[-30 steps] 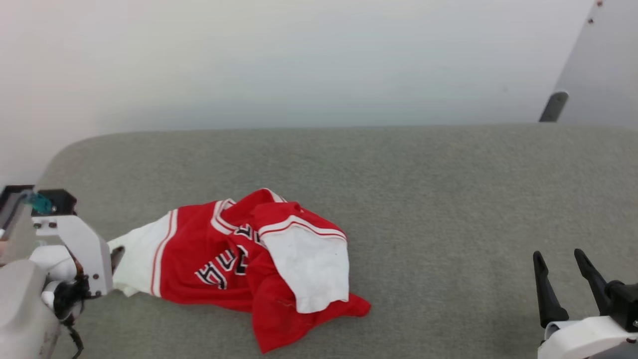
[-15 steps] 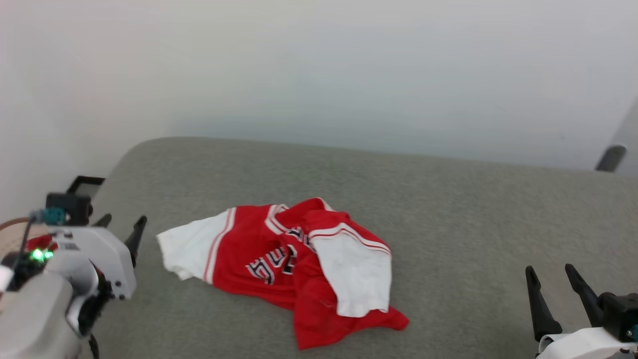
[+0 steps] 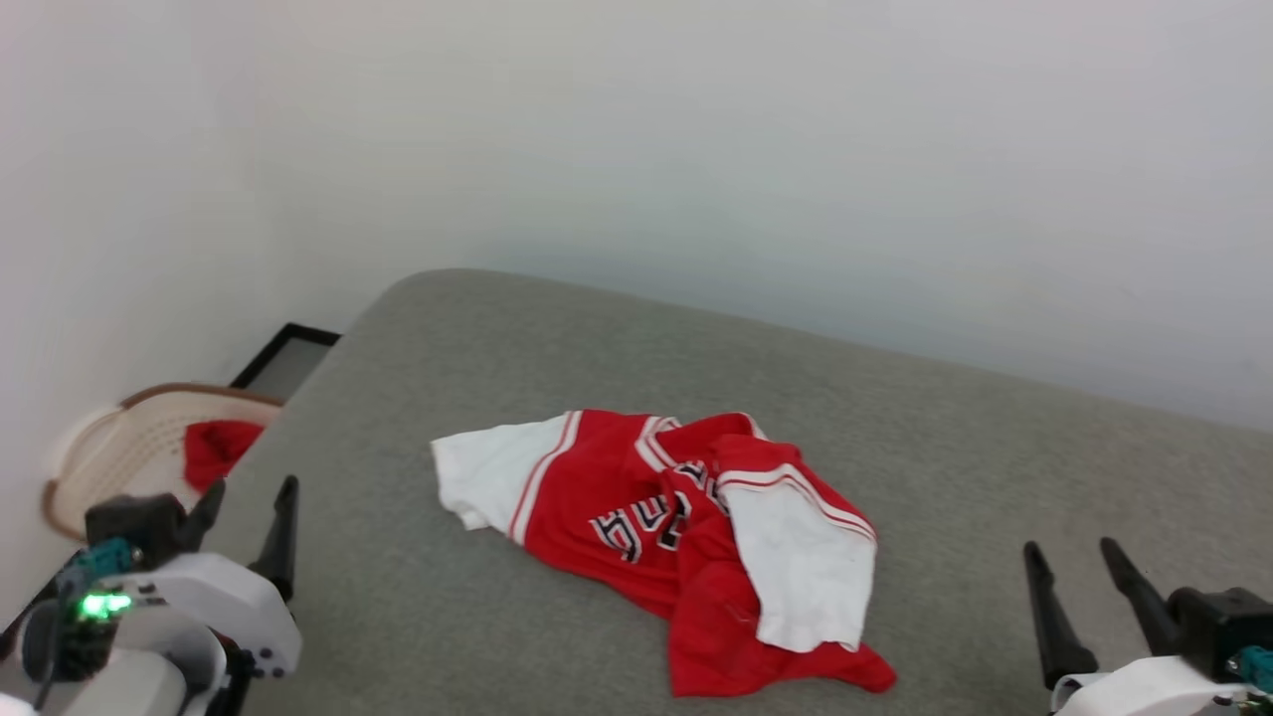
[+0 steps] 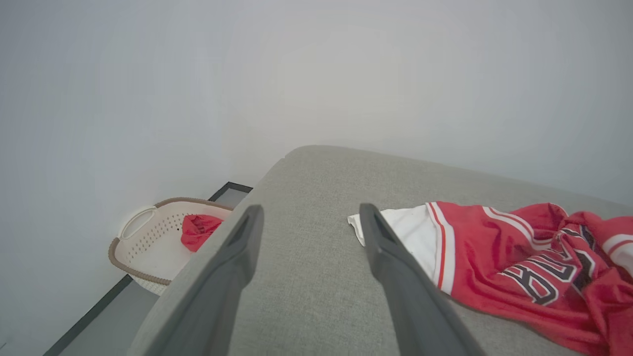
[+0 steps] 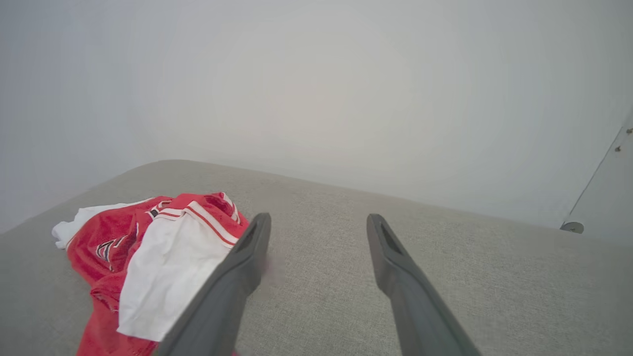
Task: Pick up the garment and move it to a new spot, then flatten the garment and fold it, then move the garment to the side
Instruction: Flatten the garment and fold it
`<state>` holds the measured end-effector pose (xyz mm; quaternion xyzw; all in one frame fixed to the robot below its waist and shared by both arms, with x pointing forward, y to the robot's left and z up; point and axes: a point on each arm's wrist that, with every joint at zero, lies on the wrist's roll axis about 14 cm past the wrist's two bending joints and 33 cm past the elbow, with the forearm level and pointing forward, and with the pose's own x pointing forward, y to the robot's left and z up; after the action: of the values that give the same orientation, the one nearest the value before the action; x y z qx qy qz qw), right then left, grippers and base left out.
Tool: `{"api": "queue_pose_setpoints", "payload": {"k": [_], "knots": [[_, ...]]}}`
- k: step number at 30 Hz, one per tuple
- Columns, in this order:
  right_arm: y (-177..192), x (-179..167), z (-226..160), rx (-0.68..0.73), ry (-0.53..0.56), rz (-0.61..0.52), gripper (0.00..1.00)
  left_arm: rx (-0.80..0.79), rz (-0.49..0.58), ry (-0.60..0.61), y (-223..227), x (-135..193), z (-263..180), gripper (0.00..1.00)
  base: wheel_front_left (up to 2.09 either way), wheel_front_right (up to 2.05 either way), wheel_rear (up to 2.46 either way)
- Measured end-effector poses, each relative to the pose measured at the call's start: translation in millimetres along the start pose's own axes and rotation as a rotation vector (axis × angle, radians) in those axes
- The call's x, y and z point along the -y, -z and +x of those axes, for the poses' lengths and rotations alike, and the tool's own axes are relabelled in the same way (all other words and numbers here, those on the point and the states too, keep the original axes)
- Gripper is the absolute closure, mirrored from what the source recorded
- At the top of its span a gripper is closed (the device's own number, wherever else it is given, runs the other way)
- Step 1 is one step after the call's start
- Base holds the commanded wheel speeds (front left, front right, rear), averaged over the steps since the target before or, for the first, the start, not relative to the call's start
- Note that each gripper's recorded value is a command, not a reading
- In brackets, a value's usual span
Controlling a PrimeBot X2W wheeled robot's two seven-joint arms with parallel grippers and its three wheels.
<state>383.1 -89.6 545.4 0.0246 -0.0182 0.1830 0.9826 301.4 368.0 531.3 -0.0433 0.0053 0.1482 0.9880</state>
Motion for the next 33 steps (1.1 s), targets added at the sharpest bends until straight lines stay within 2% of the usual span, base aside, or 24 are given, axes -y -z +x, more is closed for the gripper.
{"api": "queue_pose_setpoints", "payload": {"k": [8,14,25,33], "knots": [[18,-44,16,-0.127,-0.133,0.044,0.00,0.064,-0.044,-0.092,2,-17,-33,0.00,0.00,0.00,0.00],[24,-84,30,-0.216,-0.264,0.049,0.00,0.055,-0.067,-0.167,16,-29,-57,0.00,0.00,0.00,0.00],[77,-118,31,-0.509,-0.388,0.041,0.00,0.041,-0.082,-0.221,28,-30,-69,0.00,0.00,0.00,0.00],[104,-124,28,-0.626,-0.417,0.020,0.00,0.016,-0.089,-0.236,39,-29,-73,0.00,0.00,0.00,0.00]]}}
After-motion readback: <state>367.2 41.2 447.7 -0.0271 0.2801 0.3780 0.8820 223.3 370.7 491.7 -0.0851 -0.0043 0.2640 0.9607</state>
